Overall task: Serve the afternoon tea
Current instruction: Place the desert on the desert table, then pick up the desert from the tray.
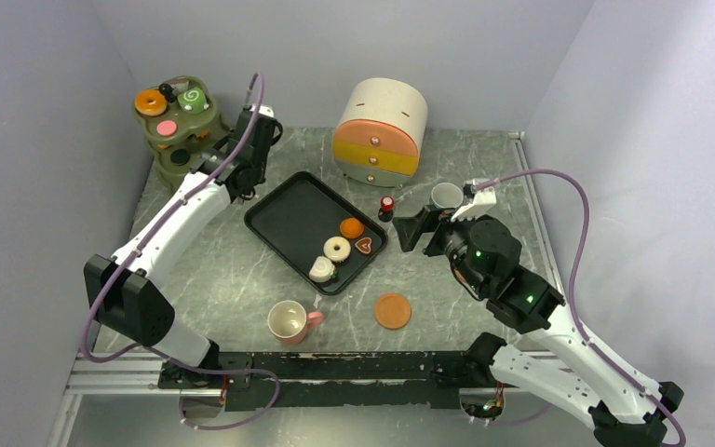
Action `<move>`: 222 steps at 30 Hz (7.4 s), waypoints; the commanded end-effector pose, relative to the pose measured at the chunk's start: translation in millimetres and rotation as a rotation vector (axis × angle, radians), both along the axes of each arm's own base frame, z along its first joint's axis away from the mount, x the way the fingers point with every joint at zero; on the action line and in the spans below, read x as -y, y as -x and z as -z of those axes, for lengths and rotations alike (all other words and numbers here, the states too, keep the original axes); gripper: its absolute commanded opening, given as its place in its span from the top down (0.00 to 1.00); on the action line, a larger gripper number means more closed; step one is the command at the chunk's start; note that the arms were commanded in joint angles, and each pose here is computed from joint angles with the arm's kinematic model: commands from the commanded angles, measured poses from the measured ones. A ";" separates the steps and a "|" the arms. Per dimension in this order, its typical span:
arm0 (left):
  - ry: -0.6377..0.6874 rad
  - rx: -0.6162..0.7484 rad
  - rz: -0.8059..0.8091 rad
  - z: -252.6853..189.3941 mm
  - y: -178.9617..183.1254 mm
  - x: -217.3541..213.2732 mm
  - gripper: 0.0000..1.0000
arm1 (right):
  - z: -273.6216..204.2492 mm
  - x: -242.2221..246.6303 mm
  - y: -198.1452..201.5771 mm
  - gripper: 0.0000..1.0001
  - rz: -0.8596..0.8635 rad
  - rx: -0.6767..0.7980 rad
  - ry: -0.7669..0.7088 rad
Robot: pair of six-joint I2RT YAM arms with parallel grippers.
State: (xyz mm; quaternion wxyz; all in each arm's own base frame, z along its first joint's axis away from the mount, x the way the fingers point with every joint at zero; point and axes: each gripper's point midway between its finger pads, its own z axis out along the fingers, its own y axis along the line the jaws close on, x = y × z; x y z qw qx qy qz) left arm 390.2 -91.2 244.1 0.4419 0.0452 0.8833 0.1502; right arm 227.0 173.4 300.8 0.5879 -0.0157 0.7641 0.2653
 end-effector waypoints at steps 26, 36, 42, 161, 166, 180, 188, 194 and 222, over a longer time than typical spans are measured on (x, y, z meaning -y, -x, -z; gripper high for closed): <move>-0.066 0.033 -0.160 10.8 -42.4 -71.9 0.63 | -8.9 1.3 0.8 0.07 0.002 0.017 -0.030; -0.075 0.004 -0.169 26.4 -52.3 -72.4 0.57 | -9.5 8.2 3.6 0.07 0.019 0.019 -0.034; -0.089 0.006 -0.180 24.4 -50.0 -75.8 0.56 | -10.7 9.8 4.9 0.07 0.021 0.023 -0.038; 0.237 -0.431 0.594 130.1 104.0 188.2 0.47 | -21.2 13.8 -15.8 0.05 0.078 0.090 0.086; 0.229 -0.433 0.601 136.0 103.7 188.8 0.48 | -24.8 9.0 -17.0 0.05 0.062 0.091 0.082; 0.166 -0.396 0.548 132.1 93.7 177.2 0.53 | -20.7 2.0 -16.7 0.05 0.041 0.076 0.062; 0.110 -0.353 0.478 124.3 90.0 156.8 0.58 | -18.5 2.6 -16.6 0.05 0.043 0.073 0.062; 0.098 -0.329 0.456 117.8 85.2 154.0 0.59 | -18.7 -1.1 -17.5 0.05 0.030 0.071 0.068; 0.037 -0.173 0.251 72.7 38.8 95.1 0.59 | -14.0 -16.7 -11.8 0.06 -0.036 0.055 -0.005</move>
